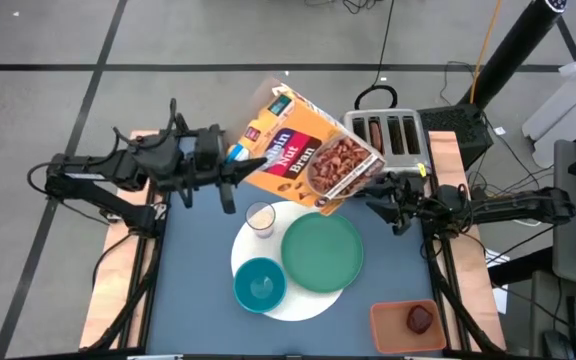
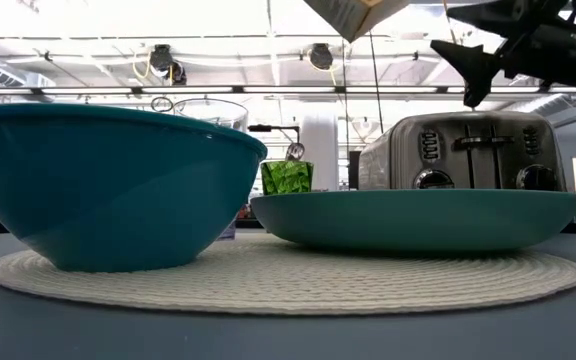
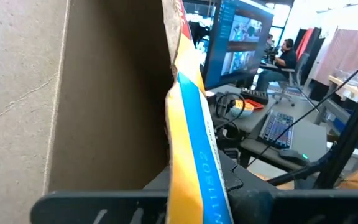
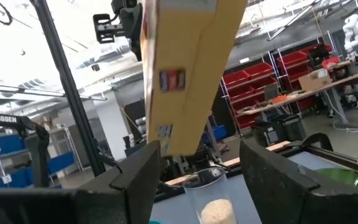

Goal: Arrange a breakfast setting
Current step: Pour the cereal from the cereal box into the blue bowl

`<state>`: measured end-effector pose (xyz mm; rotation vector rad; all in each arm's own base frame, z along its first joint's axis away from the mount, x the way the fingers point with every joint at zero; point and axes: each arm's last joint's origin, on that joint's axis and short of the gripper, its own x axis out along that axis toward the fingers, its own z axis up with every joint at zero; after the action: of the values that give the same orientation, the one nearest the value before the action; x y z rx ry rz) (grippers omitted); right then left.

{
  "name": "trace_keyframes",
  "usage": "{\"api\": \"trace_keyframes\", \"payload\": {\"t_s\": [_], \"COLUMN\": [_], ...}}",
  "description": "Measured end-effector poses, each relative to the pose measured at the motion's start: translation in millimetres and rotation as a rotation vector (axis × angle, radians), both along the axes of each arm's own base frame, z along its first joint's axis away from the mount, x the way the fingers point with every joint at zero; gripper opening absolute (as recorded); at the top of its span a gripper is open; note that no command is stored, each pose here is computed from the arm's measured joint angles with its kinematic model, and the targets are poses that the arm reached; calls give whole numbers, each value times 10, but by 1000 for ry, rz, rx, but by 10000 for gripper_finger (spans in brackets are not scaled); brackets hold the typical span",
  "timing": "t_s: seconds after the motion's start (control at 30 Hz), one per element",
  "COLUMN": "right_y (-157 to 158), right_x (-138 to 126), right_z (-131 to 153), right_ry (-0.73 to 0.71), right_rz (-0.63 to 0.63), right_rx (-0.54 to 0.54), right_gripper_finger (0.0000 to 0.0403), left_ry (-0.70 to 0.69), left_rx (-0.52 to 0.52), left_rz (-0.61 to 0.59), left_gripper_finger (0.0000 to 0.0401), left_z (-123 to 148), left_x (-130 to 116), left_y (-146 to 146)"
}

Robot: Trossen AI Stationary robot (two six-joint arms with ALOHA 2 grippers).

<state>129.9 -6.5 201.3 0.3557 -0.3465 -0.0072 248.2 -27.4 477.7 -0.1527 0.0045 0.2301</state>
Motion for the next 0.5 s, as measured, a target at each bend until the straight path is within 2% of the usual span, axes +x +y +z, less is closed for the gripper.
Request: {"api": "trace_keyframes", "payload": {"t_s": [0.27, 0.5], "right_y": [0, 1], "right_x": [4, 6], "right_z": [-5, -9], "right_ry": [7, 12], "right_rz": [-4, -3], "right_rx": [-15, -17], "right_gripper_finger": [218, 271], "left_ry": [4, 4], "left_rx": [-1, -5], "left_rz": [-18, -24], "left_gripper_finger": [6, 6], "left_z": [-55, -88], "left_x": [127, 200], "left_y": [-68, -100]}}
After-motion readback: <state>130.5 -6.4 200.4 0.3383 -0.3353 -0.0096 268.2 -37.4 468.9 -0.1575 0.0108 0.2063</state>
